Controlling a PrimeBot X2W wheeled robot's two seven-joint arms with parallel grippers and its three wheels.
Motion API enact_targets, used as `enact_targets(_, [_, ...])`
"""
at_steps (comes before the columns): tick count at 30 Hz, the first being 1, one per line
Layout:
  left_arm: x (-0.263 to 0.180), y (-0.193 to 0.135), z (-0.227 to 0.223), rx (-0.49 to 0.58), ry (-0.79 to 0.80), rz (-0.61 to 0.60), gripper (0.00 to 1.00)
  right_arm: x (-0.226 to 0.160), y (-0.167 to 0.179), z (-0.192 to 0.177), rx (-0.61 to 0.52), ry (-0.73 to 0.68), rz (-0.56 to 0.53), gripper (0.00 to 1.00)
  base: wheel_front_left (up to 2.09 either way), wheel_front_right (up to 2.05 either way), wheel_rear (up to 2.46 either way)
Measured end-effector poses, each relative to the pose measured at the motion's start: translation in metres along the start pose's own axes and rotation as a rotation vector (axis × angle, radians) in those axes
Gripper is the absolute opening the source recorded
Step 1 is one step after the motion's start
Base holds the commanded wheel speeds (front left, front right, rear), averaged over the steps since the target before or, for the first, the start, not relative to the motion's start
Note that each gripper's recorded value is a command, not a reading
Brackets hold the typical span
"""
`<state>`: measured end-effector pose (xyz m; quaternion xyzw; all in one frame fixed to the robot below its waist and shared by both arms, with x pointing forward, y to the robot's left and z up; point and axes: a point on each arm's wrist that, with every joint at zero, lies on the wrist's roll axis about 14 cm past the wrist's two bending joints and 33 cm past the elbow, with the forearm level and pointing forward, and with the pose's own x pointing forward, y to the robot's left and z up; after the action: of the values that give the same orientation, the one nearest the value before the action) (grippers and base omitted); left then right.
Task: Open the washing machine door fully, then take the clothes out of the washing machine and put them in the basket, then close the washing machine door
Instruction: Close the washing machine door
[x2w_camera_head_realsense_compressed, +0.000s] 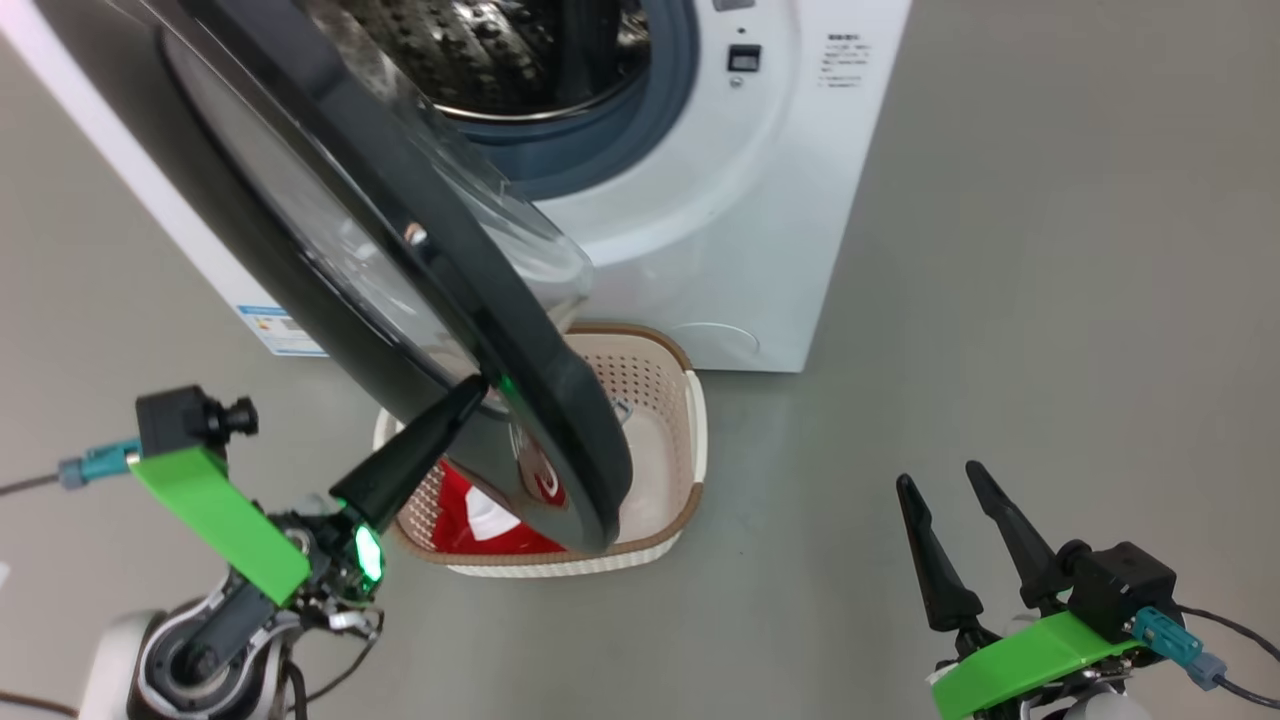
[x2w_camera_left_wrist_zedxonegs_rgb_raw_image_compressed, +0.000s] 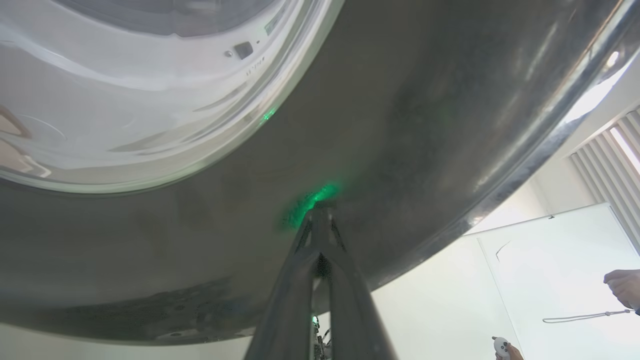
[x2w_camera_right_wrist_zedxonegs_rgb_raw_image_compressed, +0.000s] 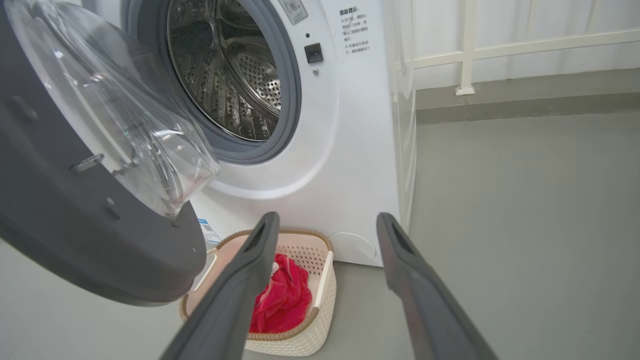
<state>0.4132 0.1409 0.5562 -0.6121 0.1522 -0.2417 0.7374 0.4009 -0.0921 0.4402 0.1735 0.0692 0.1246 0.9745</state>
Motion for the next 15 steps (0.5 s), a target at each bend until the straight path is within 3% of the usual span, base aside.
enact_targets(15, [0.070, -0.001, -0.011, 0.001, 0.111, -0.042, 0.00, -0.005, -0.034, 0.005, 0.008, -0.016, -0.098, 1.00, 0.00, 0.00, 0.00])
